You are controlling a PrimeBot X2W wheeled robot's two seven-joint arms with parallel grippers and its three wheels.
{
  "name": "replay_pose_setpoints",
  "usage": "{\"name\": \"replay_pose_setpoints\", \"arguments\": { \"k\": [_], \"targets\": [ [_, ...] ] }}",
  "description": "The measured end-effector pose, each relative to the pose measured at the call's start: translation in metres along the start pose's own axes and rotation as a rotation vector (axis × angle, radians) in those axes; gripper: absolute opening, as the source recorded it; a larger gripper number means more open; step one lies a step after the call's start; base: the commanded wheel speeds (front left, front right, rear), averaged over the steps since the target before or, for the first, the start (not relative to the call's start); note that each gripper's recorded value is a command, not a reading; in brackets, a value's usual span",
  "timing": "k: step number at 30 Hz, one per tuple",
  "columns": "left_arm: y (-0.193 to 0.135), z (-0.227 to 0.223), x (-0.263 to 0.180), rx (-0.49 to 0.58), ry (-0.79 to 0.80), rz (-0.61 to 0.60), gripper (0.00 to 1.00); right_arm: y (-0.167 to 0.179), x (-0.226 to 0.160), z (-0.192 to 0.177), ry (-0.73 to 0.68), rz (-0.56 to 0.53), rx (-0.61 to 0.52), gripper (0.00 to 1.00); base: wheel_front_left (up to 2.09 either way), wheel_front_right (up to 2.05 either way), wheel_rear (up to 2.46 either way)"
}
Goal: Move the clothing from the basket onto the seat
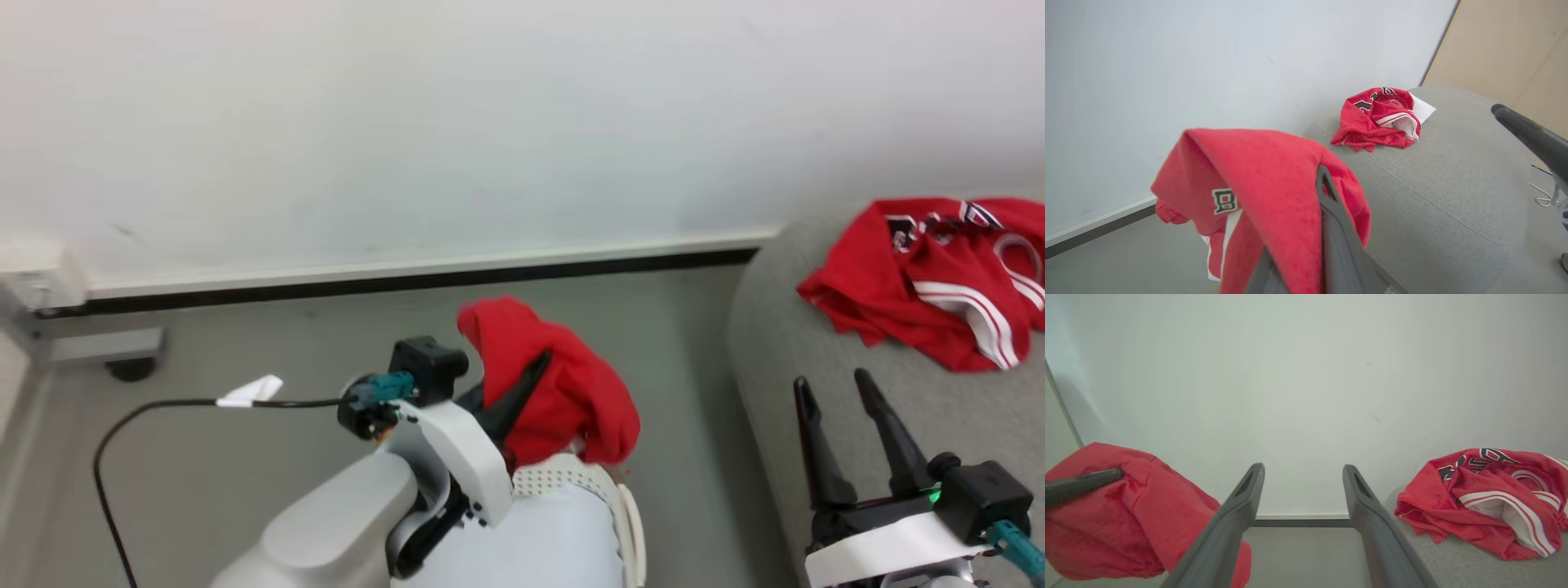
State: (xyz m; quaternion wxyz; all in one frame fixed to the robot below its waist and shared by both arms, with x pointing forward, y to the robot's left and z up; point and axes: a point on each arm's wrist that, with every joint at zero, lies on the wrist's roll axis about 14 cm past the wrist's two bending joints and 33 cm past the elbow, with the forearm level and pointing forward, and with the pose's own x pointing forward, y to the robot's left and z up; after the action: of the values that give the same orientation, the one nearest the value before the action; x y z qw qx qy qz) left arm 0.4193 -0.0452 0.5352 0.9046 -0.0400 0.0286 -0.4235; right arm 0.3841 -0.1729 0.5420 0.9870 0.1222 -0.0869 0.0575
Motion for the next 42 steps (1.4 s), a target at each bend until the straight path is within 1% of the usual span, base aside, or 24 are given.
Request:
{"name": "replay_pose_setpoints", "arguments": {
  "k": [6, 12, 20, 23, 25, 31, 36, 39, 42],
  "targets": [
    [0.011, 0.058, -0.018, 0.077, -0.158, 0.068, 0.00, 0.032, 0.004, 0.002, -0.010, 0.087, 0.024, 1.00, 0.00, 0.00, 0.00],
    [0.014, 0.087, -0.031, 0.104, -0.248, 0.104, 0.00, 0.058, 0.005, -0.003, 0.002, 0.158, 0.038, 1.00, 0.00, 0.00, 0.00],
    [0.015, 0.084, -0.038, 0.096, -0.255, 0.118, 0.00, 0.076, 0.003, -0.014, 0.038, 0.215, 0.034, 1.00, 0.00, 0.00, 0.00],
    [0.015, 0.084, -0.039, 0.102, -0.257, 0.120, 0.00, 0.091, -0.003, -0.028, 0.085, 0.284, -0.012, 1.00, 0.00, 0.00, 0.00],
    [0.012, 0.083, -0.039, 0.101, -0.259, 0.115, 0.00, 0.101, -0.004, -0.033, 0.100, 0.314, -0.013, 1.00, 0.00, 0.00, 0.00],
    [-0.009, 0.077, -0.038, 0.087, -0.256, 0.068, 0.00, 0.129, -0.001, -0.048, 0.142, 0.416, -0.069, 1.00, 0.00, 0.00, 0.00],
    [-0.027, 0.066, -0.042, 0.070, -0.242, 0.034, 0.00, 0.137, 0.001, -0.073, 0.218, 0.483, -0.176, 1.00, 0.00, 0.00, 0.00],
    [-0.036, 0.062, -0.045, 0.063, -0.236, 0.024, 0.00, 0.139, 0.002, -0.087, 0.265, 0.497, -0.205, 1.00, 0.00, 0.00, 0.00],
    [-0.042, 0.059, -0.050, 0.057, -0.229, 0.017, 0.00, 0.140, 0.010, -0.088, 0.268, 0.499, -0.222, 1.00, 0.00, 0.00, 0.00]
  ]
}}
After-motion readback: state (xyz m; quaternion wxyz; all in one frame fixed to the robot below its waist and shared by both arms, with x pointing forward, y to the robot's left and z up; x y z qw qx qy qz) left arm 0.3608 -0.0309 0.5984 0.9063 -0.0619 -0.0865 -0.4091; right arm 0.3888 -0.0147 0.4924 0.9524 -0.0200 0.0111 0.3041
